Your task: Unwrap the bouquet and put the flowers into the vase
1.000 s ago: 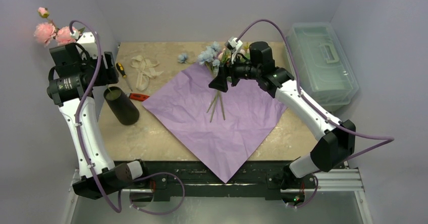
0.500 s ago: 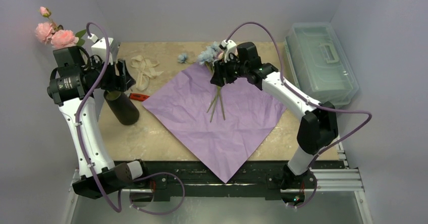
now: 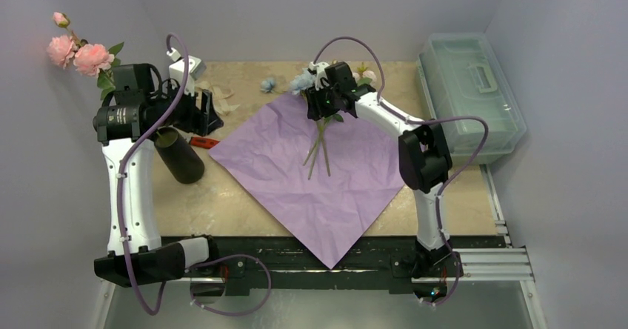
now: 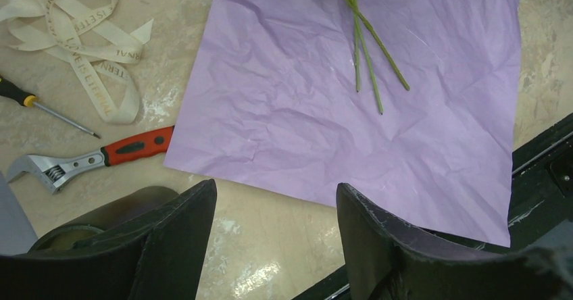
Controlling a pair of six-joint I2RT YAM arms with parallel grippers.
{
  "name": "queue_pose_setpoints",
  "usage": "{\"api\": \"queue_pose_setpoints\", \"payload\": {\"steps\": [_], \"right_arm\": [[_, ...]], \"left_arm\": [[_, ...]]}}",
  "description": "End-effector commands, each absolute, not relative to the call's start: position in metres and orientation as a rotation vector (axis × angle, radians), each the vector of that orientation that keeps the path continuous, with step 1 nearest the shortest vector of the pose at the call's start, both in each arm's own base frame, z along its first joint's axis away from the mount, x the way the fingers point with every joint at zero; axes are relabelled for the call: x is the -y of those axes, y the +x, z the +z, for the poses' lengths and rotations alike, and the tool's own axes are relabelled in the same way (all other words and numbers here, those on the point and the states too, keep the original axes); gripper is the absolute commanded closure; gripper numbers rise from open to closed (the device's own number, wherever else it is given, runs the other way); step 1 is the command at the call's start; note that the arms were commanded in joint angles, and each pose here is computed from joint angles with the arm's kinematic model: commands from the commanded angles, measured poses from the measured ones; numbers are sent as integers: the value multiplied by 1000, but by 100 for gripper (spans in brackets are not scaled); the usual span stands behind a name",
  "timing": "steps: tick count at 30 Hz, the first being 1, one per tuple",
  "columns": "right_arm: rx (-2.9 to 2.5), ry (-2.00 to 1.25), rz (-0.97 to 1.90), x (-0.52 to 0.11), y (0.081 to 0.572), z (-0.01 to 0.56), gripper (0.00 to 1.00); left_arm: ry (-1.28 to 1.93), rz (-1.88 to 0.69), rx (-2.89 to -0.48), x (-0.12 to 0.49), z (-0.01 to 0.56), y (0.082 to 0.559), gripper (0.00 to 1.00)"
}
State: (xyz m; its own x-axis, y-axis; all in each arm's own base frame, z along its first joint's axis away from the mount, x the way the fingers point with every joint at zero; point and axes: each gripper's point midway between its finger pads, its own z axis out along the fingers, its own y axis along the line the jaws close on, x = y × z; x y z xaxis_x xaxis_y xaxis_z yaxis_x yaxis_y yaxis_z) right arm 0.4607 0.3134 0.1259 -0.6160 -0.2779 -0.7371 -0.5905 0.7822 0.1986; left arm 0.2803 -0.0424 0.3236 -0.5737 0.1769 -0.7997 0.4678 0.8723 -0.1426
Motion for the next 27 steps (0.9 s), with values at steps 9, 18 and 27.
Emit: {"api": "queue_pose_setpoints", "payload": {"steps": [9, 18, 27], "right_arm": [[-2290, -607, 479, -301, 493, 96, 53], [-2301, -634, 546, -310, 492, 81, 59], [-2365, -640, 560, -309, 483, 55, 63]], "left_arm": [[449, -387, -2128, 40, 333, 297, 35], [400, -388, -2134, 38, 330, 306, 36], [382, -390, -2133, 38, 327, 314, 36]]}}
